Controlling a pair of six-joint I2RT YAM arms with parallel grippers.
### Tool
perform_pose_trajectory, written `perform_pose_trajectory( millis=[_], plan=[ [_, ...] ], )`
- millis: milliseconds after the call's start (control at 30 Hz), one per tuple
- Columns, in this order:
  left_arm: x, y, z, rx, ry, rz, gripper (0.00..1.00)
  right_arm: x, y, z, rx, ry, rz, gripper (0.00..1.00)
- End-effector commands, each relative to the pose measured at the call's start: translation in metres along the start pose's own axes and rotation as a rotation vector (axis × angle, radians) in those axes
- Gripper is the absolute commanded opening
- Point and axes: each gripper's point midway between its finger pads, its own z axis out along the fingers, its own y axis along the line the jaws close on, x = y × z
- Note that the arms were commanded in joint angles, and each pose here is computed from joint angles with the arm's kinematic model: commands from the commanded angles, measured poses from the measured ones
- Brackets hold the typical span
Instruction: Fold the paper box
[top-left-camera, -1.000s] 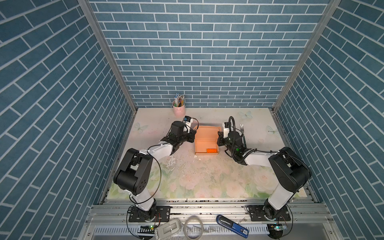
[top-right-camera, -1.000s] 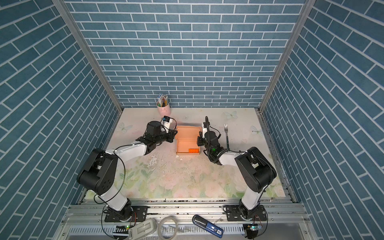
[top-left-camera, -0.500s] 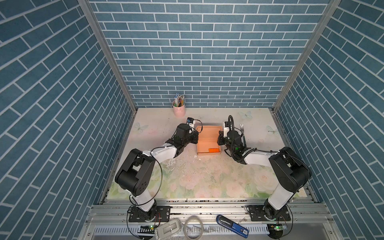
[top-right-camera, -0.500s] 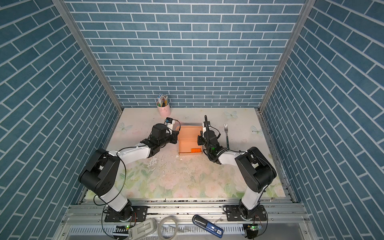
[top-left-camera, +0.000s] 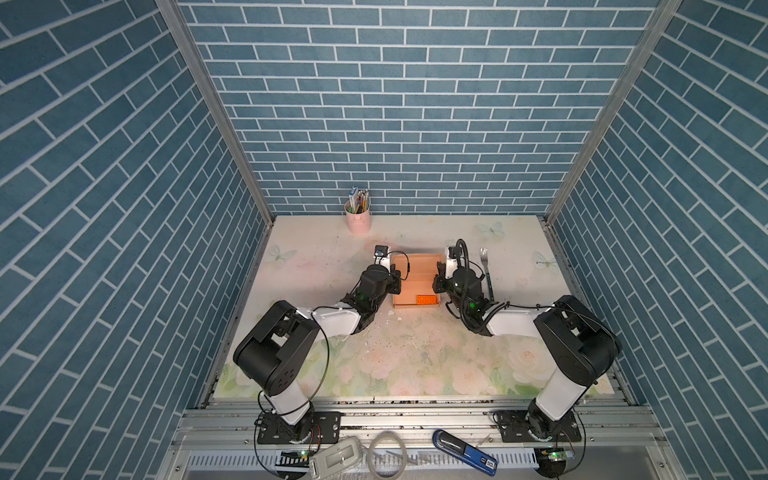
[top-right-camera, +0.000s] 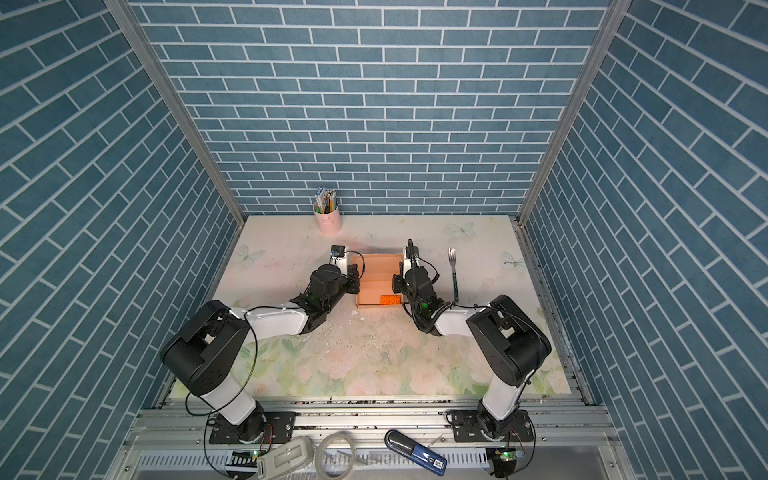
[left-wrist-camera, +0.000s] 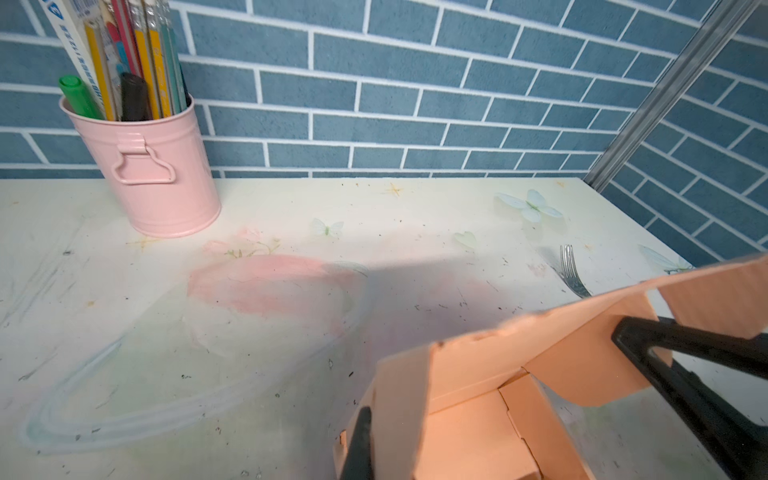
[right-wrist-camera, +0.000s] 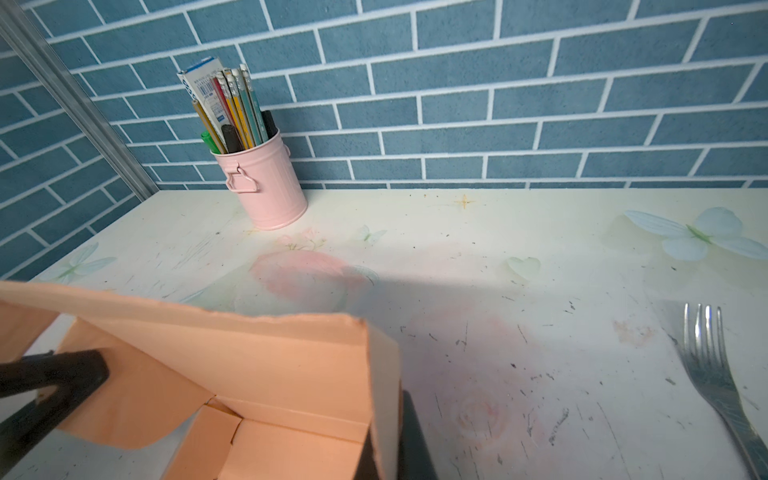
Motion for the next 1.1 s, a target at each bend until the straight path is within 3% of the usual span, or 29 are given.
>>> perform_pose_trajectory(
  millis=[0,267,1067],
  plan=[
    [-0.020,-0.017,-0.004,0.038,-0.120,-0.023,0.00,-0.010,0.018,-0.003,-0.069,-0.081,-0.008,0.00],
    [-0.012,-0.038,-0.010,0.047,-0.216,0.019,0.00,0.005,0.018,-0.012,-0.107,-0.121,-0.013,0.00],
    [0.031,-0.037,-0.027,0.066,-0.230,0.035,0.00,0.032,0.020,-0.029,-0.118,-0.149,0.001,0.00]
  ],
)
